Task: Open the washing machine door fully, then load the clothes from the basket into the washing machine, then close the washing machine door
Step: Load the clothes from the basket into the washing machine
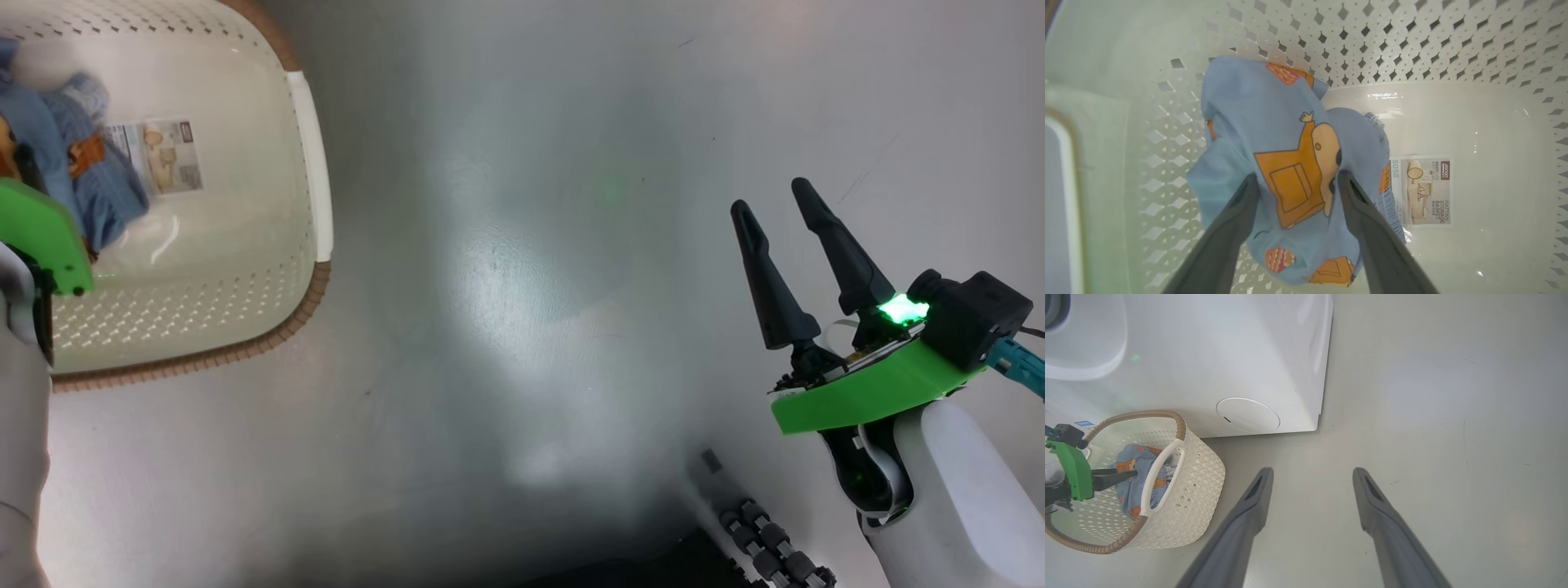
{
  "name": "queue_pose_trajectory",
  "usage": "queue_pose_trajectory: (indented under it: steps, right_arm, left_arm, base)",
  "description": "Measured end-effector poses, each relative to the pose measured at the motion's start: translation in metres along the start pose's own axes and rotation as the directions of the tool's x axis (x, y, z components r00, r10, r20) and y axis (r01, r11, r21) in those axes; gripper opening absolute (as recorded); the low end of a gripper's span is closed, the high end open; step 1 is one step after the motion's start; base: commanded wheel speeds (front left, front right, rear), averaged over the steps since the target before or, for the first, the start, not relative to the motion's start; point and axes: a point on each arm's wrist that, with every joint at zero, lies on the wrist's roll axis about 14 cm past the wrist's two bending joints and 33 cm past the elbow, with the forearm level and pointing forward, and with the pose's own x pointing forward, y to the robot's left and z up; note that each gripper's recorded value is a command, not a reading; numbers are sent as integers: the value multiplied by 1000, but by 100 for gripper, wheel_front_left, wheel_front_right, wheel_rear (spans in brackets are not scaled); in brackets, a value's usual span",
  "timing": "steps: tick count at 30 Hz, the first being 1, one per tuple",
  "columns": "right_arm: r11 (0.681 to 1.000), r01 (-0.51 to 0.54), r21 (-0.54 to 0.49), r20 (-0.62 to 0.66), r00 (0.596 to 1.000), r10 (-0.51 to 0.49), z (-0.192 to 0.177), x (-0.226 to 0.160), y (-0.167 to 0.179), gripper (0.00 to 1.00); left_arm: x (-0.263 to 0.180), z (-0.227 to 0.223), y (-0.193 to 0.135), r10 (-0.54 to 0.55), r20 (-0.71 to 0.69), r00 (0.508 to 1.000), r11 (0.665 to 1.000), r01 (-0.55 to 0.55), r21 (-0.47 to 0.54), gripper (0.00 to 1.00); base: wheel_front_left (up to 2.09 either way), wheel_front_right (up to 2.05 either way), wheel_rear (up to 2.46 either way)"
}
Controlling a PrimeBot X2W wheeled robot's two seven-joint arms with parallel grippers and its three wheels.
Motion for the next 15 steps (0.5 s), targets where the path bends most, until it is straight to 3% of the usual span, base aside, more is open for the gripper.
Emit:
queue_pose_trajectory:
  steps: [1, 2, 3, 4, 15]
  right_arm:
    - [1000, -1, 0, -1, 1000, 1, 0, 0, 0, 100]
    - [1000, -3, -1, 1, 1000, 3, 0, 0, 1, 100]
    - [1000, -6, -2, 2, 1000, 6, 1, -1, 2, 100]
    - [1000, -11, -3, 2, 1000, 11, 1, -1, 3, 100]
    - [999, -29, -21, 42, 999, 30, 20, -3, 7, 100]
  left_arm:
    - [1, 1, 0, 1, 1, 1000, 1000, -1, -4, 100]
    - [1, 1, -1, 0, 1, 1000, 1000, 0, -5, 73]
    - [1, 1, -1, -1, 2, 1000, 1000, 1, -7, 29]
    - [0, 3, -1, -1, 4, 1000, 1000, 1, -9, 0]
    - [-16, 24, -1, 8, 67, 998, 995, -1, -99, 0]
  base:
    - [0, 0, 0]
    - [0, 0, 0]
    - [0, 0, 0]
    - [0, 0, 0]
    - [0, 0, 0]
